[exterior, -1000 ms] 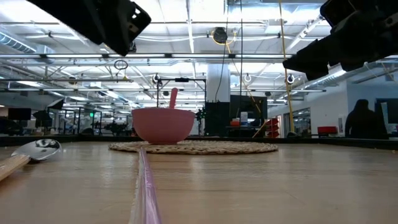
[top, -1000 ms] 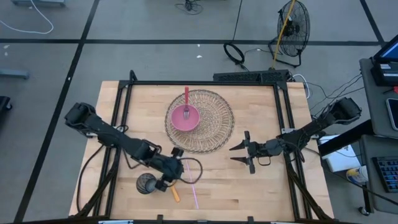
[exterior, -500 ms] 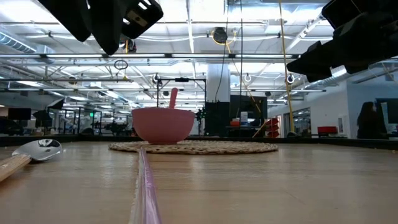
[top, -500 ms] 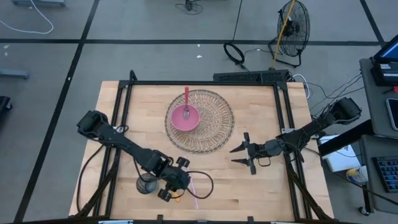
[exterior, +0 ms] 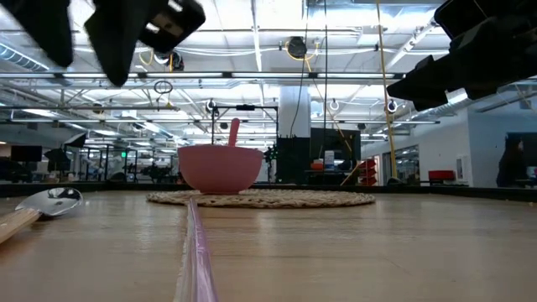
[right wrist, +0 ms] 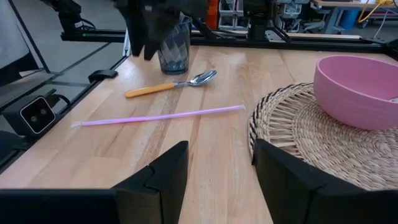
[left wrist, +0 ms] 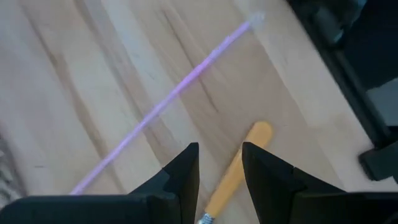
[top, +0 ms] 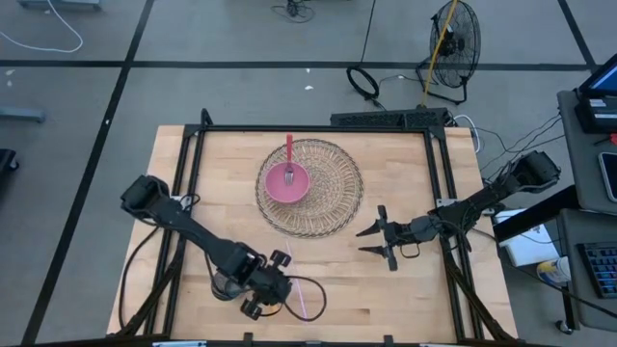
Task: Pick & Place Utensil
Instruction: Put the yellow spoon on the bowl on the brown placemat
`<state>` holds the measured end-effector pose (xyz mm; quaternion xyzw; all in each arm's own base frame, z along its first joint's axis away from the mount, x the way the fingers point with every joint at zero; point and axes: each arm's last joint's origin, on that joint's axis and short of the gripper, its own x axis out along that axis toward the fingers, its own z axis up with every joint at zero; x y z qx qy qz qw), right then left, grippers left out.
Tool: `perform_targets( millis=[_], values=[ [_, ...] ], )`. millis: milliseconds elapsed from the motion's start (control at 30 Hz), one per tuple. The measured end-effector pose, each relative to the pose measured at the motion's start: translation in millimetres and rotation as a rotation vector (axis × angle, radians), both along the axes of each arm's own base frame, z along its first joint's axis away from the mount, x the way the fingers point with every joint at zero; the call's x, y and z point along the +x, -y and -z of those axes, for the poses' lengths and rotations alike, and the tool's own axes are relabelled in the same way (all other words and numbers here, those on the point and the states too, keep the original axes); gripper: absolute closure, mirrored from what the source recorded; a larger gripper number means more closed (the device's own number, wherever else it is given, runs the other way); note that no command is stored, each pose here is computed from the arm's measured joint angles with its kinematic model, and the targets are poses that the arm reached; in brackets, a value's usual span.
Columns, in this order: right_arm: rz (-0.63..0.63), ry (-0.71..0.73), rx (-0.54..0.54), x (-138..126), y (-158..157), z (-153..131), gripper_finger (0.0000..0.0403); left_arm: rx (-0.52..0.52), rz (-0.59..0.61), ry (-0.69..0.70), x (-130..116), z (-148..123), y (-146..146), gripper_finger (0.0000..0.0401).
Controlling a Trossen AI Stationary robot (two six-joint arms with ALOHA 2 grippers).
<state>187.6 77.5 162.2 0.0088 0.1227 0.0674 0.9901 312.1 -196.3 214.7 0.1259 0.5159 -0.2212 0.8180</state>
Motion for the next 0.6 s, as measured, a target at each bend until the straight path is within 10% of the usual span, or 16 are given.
perform_targets(
  millis=[600],
  values=[
    [0.0,-0.016,-0.007,0,0,2,0.0232,0.067,0.014,-0.172,-1,36,3,0.0272]
  ],
)
